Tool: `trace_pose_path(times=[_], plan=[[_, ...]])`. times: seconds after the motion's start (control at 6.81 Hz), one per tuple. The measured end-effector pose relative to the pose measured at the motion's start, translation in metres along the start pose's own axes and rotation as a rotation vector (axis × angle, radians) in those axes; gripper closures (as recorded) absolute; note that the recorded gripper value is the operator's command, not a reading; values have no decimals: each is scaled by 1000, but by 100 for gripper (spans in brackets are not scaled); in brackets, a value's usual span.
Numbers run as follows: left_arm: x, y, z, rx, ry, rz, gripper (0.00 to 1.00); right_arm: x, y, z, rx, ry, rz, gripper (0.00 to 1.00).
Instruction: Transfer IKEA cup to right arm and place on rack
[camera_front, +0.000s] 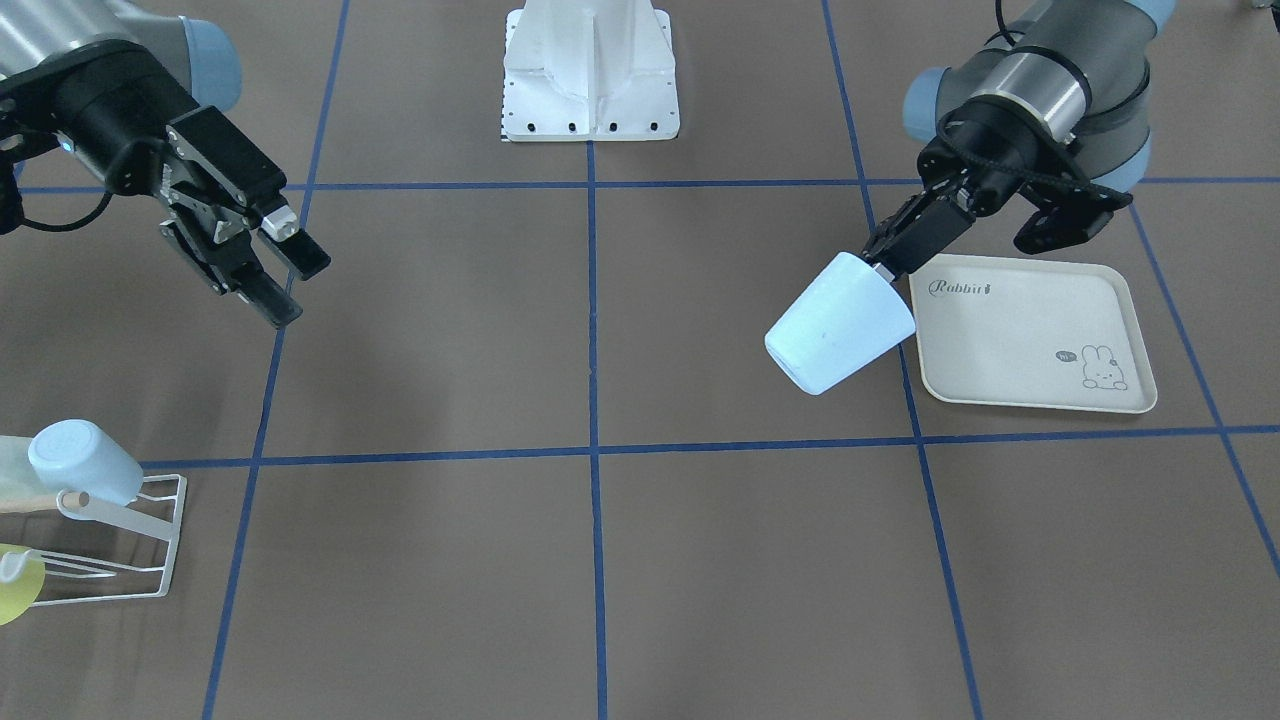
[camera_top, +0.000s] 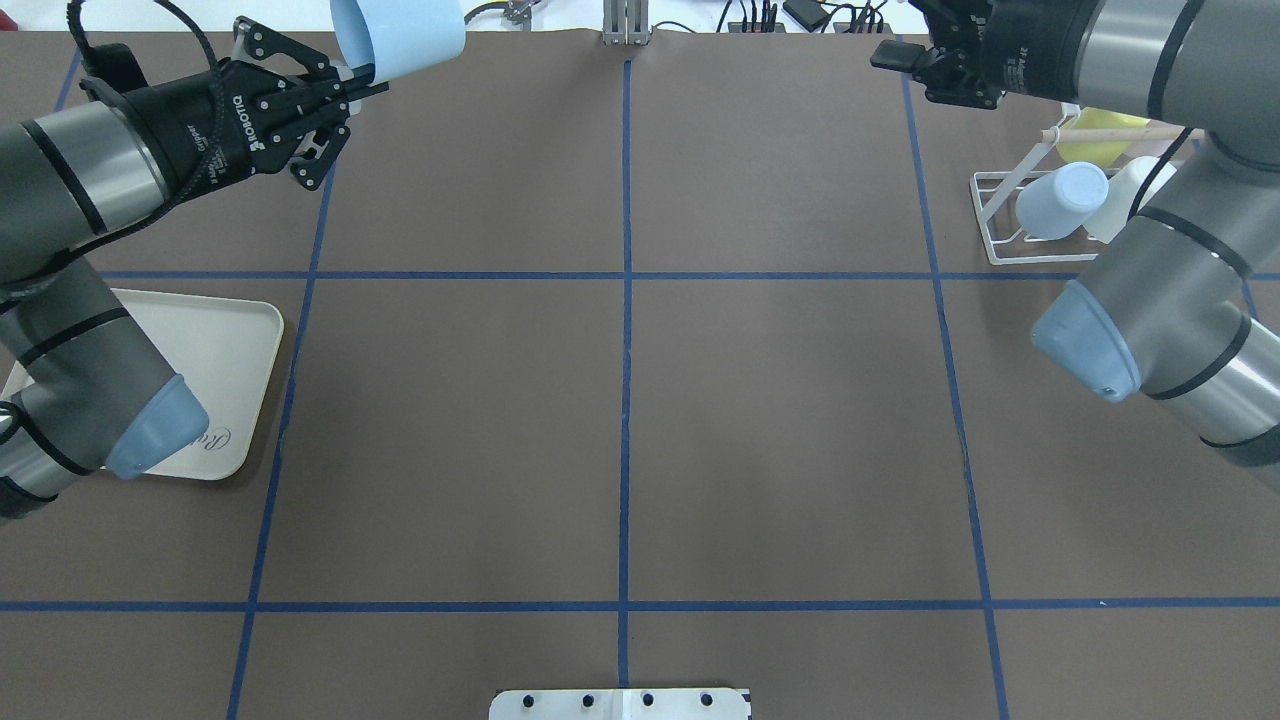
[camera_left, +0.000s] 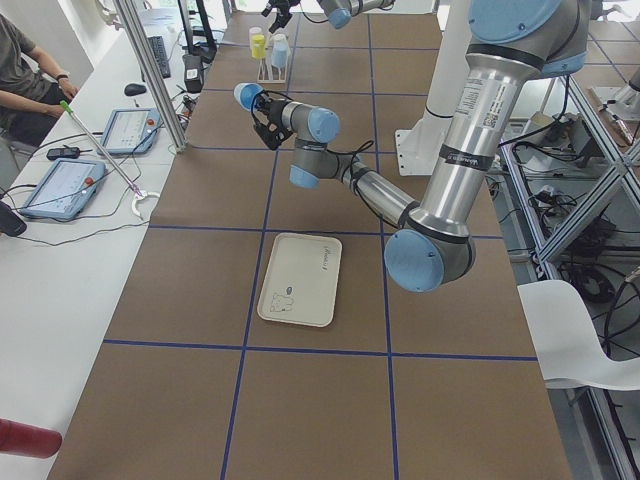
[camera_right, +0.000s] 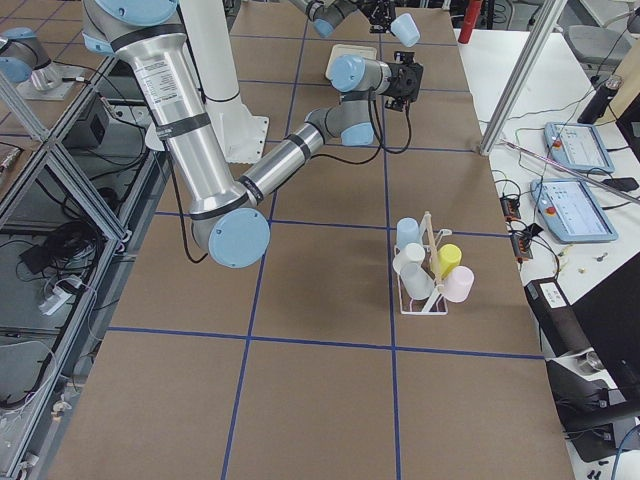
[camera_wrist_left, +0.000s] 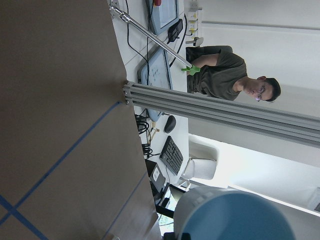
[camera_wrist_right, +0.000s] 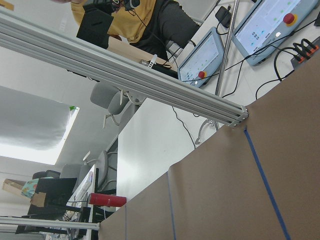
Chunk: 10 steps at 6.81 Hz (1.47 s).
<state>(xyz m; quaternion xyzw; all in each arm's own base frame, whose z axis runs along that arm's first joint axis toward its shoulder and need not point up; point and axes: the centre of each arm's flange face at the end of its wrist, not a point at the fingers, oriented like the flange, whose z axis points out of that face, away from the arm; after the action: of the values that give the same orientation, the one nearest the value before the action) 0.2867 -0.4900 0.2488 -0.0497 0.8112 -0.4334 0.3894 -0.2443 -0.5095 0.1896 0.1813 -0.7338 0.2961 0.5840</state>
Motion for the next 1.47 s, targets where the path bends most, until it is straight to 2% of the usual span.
trace_pose_path(times=[0.29,0.59,0.73,1.03,1.47], plan=[[-10,31,7,-85,110,-154,100,-25,27,16,10,-89,86,0],[-32,55,12,-155,209,-269,100,-46,73,37,20,-163,159,0],[-39,55,14,-170,226,-288,100,-56,93,49,27,-192,186,0],[-43,60,19,-186,233,-296,100,-63,111,73,26,-230,229,0],[-49,85,43,-212,219,-301,100,-54,115,89,22,-228,235,0]])
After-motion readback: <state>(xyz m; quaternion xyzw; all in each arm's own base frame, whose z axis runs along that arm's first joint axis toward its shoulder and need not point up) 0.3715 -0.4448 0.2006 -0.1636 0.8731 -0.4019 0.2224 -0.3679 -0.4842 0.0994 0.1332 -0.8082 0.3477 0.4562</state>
